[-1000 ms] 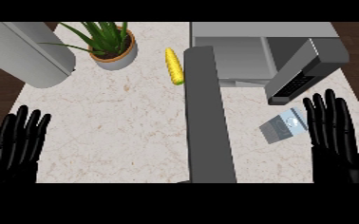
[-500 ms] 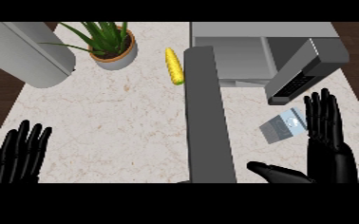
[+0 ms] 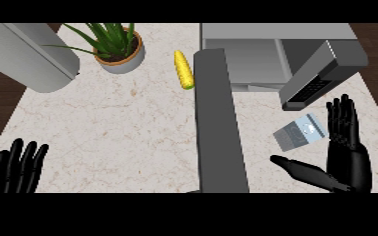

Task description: Pick up the milk, place it into the microwave and close the microwave

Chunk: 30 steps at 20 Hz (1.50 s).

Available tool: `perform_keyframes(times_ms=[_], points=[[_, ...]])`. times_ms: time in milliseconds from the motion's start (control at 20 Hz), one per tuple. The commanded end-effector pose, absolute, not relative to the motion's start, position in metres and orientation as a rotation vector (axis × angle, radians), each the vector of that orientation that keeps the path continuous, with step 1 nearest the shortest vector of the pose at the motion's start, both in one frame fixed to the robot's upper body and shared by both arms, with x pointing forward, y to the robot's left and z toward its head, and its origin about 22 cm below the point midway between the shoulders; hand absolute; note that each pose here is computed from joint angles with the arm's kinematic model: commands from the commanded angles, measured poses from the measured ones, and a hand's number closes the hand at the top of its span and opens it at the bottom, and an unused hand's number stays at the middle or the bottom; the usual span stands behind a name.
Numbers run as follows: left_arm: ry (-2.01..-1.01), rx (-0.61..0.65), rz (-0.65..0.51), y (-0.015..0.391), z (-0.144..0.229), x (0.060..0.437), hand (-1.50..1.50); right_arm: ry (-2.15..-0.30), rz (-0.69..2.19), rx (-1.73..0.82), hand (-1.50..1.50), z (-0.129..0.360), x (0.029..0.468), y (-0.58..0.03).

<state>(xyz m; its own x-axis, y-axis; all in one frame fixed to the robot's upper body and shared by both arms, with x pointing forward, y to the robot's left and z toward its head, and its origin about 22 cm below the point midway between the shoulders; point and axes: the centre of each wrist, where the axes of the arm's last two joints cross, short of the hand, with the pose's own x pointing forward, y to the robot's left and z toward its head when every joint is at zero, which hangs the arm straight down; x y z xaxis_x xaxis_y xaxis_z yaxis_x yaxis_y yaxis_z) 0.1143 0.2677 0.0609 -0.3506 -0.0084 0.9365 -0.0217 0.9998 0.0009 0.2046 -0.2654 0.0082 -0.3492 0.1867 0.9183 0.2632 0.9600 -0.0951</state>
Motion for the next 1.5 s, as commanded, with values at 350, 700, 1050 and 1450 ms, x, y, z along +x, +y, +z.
perform_keyframes(times_ms=[350, 700, 1050, 1450], points=[[-1.925, 0.018, 0.001, 0.272, 0.055, 0.098, -1.50, -1.876, -0.042, -0.382, -1.50, -0.042, 0.193, -0.317], [-1.919, 0.012, 0.033, 0.271, 0.050, 0.115, -1.50, -1.824, -0.020, -0.343, -1.50, -0.060, 0.197, -0.346], [-1.915, 0.004, 0.024, 0.262, 0.054, 0.127, -1.50, -1.794, -0.003, -0.385, -1.50, -0.096, 0.213, -0.331], [-1.914, 0.021, 0.021, 0.282, 0.046, 0.094, -1.50, -1.758, -0.002, -0.335, -1.50, -0.122, 0.220, -0.353]])
